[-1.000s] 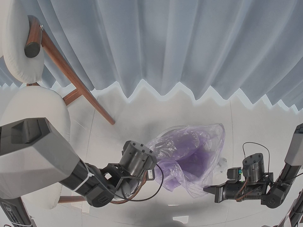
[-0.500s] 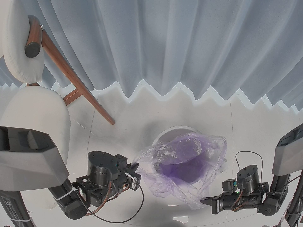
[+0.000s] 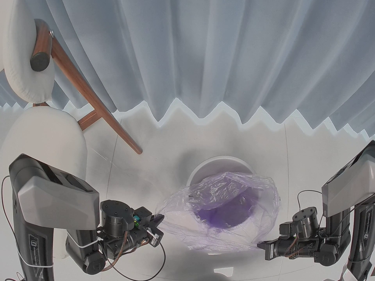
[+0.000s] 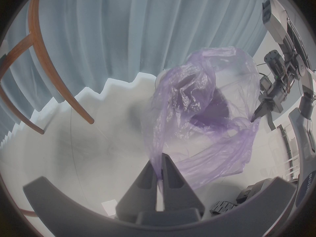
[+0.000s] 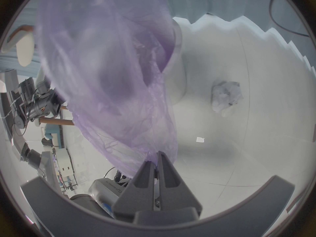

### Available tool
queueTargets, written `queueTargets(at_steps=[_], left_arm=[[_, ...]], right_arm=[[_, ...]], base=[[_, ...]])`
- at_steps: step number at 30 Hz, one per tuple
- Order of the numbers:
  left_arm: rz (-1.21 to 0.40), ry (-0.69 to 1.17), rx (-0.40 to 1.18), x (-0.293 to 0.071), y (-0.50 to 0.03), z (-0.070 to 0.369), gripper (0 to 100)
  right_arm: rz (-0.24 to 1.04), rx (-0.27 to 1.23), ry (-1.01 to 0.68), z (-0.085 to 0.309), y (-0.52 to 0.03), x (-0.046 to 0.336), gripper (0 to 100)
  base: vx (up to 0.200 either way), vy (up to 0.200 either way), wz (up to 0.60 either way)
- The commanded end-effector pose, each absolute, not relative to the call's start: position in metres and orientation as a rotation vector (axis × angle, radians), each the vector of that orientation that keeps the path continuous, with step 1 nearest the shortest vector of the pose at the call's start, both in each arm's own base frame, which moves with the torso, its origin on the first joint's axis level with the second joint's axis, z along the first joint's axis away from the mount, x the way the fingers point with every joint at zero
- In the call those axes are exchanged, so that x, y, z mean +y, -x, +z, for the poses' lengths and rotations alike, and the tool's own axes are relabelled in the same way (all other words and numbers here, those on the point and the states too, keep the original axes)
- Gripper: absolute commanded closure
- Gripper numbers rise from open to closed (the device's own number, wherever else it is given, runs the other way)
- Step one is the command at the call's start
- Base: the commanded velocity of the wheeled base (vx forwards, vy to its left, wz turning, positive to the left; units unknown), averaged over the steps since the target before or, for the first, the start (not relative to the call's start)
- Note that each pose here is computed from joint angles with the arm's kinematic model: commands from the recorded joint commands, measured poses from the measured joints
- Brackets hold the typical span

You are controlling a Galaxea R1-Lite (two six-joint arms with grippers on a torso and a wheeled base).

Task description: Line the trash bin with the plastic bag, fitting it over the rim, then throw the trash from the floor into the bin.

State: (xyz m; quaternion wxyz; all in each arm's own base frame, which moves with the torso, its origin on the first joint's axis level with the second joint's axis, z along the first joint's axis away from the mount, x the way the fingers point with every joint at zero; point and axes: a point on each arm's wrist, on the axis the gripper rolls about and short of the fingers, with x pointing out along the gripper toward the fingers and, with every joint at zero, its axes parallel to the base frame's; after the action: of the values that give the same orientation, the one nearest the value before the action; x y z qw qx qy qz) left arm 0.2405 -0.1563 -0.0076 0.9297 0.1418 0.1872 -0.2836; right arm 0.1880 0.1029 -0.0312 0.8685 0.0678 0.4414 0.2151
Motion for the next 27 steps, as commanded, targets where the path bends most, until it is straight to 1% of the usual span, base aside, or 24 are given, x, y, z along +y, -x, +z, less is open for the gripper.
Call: queueTargets(at_steps=[1, 3, 6, 8, 18, 27], left_arm=[[-0.577, -0.335, 0.411, -0.155, -0.243, -0.021, 100], [-0.576, -0.346, 0.406, -0.156, -0.245, -0.023, 100], [-0.538, -0.352, 0.387, -0.16, -0.254, -0.025, 100], [-0.532, -0.349, 0.377, -0.164, -0.259, -0.028, 100], [-0.559, -0.362, 0.399, -0.169, -0.256, -0.038, 100], [-0.568, -0.374, 0.427, -0.171, -0.254, -0.048, 100]], right_arm=[[0.357, 0.924, -0.17, -0.039, -0.2, 0.09, 100], [0.342, 0.916, -0.175, -0.04, -0.204, 0.088, 100], [0.271, 0.877, -0.171, -0.043, -0.215, 0.085, 100], [0.255, 0.873, -0.167, -0.045, -0.217, 0.085, 100], [0.275, 0.849, -0.164, -0.049, -0.214, 0.087, 100], [0.258, 0.849, -0.173, -0.058, -0.215, 0.084, 100]], base=[[0.0, 0.0, 0.0], [0.0, 0.0, 0.0], [0.0, 0.0, 0.0], [0.0, 0.0, 0.0], [0.0, 0.0, 0.0], [0.0, 0.0, 0.0]])
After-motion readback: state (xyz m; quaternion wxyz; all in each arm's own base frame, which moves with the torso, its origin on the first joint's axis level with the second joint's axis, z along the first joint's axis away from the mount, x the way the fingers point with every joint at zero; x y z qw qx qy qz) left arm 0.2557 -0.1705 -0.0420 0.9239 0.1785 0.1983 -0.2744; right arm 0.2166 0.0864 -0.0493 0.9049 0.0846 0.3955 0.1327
